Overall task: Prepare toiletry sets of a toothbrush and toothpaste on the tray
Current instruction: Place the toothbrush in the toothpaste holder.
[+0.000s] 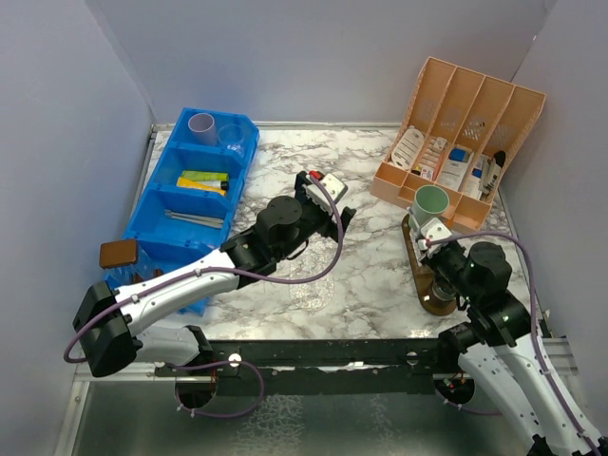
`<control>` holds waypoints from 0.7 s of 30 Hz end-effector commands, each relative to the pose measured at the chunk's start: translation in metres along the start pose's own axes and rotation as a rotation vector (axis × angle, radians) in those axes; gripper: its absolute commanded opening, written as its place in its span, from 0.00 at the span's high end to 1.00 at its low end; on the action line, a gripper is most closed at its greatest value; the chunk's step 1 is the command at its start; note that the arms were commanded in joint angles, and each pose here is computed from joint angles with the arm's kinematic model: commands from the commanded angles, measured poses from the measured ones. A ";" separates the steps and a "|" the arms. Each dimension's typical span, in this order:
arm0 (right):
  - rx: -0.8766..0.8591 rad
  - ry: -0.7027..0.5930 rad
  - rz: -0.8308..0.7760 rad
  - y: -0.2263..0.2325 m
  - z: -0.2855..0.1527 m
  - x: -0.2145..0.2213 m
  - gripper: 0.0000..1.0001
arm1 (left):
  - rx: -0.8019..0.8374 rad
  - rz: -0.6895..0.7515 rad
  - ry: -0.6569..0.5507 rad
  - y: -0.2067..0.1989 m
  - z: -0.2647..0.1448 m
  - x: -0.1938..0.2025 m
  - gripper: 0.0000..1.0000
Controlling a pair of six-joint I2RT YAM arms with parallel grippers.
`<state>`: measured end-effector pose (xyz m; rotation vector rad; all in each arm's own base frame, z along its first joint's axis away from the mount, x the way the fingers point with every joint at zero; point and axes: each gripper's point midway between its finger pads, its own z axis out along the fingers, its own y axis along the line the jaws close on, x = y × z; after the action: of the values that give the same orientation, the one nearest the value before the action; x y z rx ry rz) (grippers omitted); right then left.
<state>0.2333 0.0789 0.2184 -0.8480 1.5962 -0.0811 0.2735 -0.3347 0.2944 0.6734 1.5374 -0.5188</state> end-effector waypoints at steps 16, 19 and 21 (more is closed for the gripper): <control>0.153 0.023 -0.047 -0.016 0.012 0.025 0.99 | -0.043 -0.026 -0.093 0.012 -0.014 -0.027 0.15; 0.124 0.045 -0.054 -0.011 0.016 0.030 0.99 | -0.044 -0.027 -0.095 0.013 -0.014 -0.028 0.15; 0.107 0.056 -0.057 -0.009 0.018 0.032 0.99 | -0.044 -0.028 -0.096 0.013 -0.015 -0.028 0.15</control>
<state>0.2487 0.0649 0.1867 -0.8184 1.6170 -0.1973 0.2705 -0.3269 0.3095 0.6381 1.5004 -0.5291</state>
